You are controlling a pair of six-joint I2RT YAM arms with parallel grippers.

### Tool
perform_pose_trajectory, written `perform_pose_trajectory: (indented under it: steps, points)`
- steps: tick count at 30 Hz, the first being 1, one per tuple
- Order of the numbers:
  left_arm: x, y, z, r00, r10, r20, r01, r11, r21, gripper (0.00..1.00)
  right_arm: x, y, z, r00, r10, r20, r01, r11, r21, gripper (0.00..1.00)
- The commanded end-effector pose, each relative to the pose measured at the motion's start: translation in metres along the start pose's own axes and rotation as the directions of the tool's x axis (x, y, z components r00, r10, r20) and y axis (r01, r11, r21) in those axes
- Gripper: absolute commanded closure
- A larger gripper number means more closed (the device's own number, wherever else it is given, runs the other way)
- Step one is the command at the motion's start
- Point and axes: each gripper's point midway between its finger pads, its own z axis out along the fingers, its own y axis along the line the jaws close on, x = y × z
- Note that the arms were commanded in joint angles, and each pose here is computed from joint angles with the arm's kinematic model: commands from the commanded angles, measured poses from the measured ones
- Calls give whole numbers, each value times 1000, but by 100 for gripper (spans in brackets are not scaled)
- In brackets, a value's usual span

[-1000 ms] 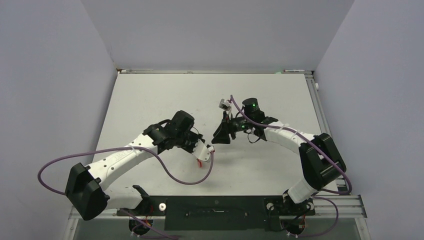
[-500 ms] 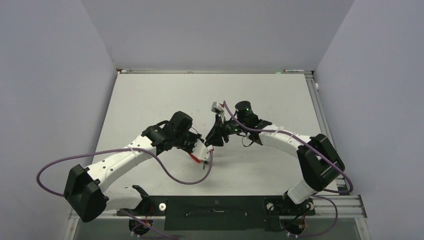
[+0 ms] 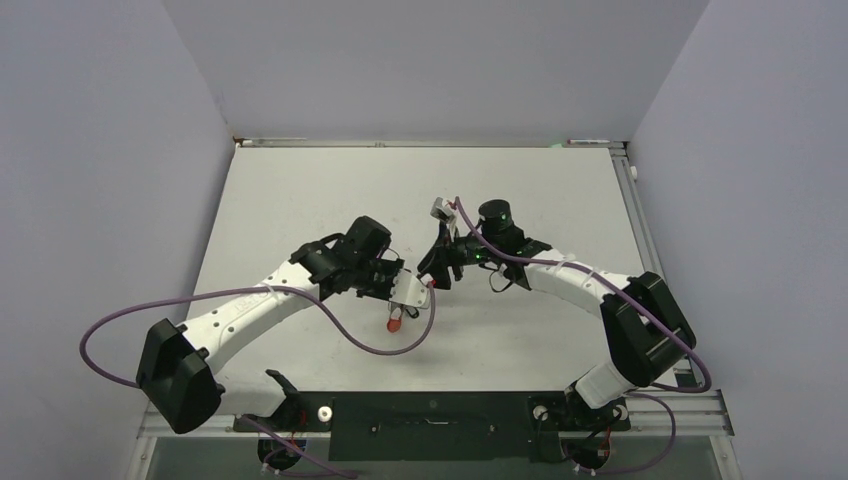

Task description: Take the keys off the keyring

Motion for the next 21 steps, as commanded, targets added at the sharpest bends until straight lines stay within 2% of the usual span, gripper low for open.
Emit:
perform_pose_trajectory:
  steps: [1, 10, 21]
  points:
    - [-8, 14, -13, 996, -85, -6, 85, 996, -14, 100, -18, 12, -4, 997, -63, 45, 64, 998, -22, 47]
    - [-9, 13, -17, 988, -148, -35, 149, 989, 20, 100, -15, 18, 4, 997, -57, 50, 60, 997, -48, 54]
    - [-7, 5, -12, 980, -193, -47, 195, 979, 56, 100, -7, 27, 11, 987, -41, 153, 54, 995, -81, 55]
